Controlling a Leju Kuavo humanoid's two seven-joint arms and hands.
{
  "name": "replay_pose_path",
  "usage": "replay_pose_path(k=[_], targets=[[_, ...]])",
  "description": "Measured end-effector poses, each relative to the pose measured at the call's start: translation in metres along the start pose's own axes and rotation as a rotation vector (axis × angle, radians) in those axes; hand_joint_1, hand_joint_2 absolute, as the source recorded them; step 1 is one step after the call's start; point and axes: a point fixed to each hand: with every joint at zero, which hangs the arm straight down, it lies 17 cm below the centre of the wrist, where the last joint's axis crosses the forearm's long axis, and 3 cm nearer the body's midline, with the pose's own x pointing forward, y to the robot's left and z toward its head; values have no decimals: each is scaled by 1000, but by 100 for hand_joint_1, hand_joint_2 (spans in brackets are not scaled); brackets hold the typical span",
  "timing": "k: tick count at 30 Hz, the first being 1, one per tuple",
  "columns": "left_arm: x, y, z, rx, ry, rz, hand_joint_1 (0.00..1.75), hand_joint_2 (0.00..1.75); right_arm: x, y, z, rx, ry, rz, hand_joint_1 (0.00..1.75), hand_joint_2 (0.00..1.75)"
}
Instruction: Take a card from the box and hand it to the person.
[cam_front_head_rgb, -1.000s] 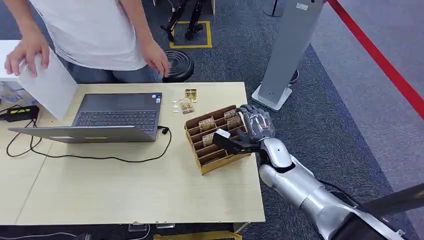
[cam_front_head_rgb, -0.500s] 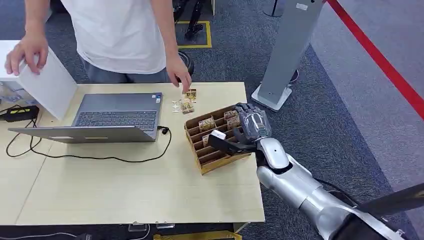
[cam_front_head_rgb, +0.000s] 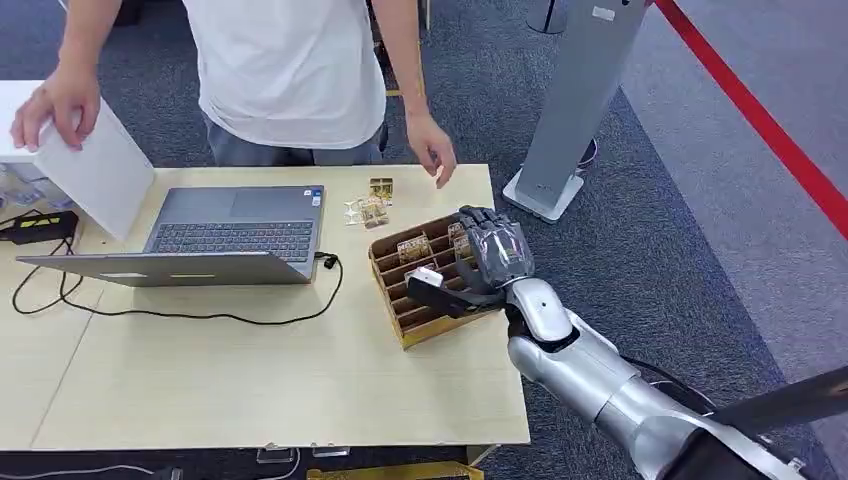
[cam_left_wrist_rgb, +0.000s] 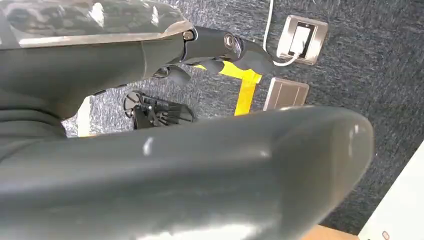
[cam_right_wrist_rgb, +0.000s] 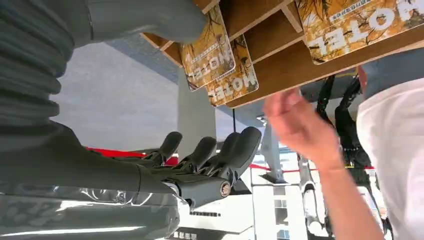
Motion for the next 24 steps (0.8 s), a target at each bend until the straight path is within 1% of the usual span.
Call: replay_pose_path(k=[2, 9, 11, 15, 16, 17, 18, 19, 22, 24], targets=[[0, 0, 0, 0, 0, 0, 0, 0, 0, 1, 0, 3, 1, -1, 65, 175], [0, 0, 0, 0, 0, 0, 0, 0, -6, 8, 2, 21, 16, -8, 66, 175], [0, 0, 0, 0, 0, 0, 0, 0, -7, 10, 2, 26, 16, -7, 72, 175], [-1, 1, 0, 1, 1, 2, 0, 0, -9, 14, 3, 35, 19, -7, 70, 175], [-1, 1, 0, 2, 2, 2, 0, 0, -9, 15, 4, 37, 20, -6, 66, 175], [-1, 1, 0, 2, 2, 2, 0, 0, -10, 16, 4, 40, 23, -8, 68, 175], [-2, 1, 1, 2, 2, 2, 0, 0, -10, 17, 4, 41, 23, -9, 65, 175], [-2, 1, 1, 2, 3, 2, 0, 0, -10, 17, 4, 43, 25, -9, 68, 175], [-2, 1, 1, 2, 3, 3, 0, 0, -11, 20, 5, 49, 27, -9, 66, 175], [-3, 2, 1, 3, 4, 3, 0, 0, -12, 22, 5, 53, 31, -12, 68, 175]])
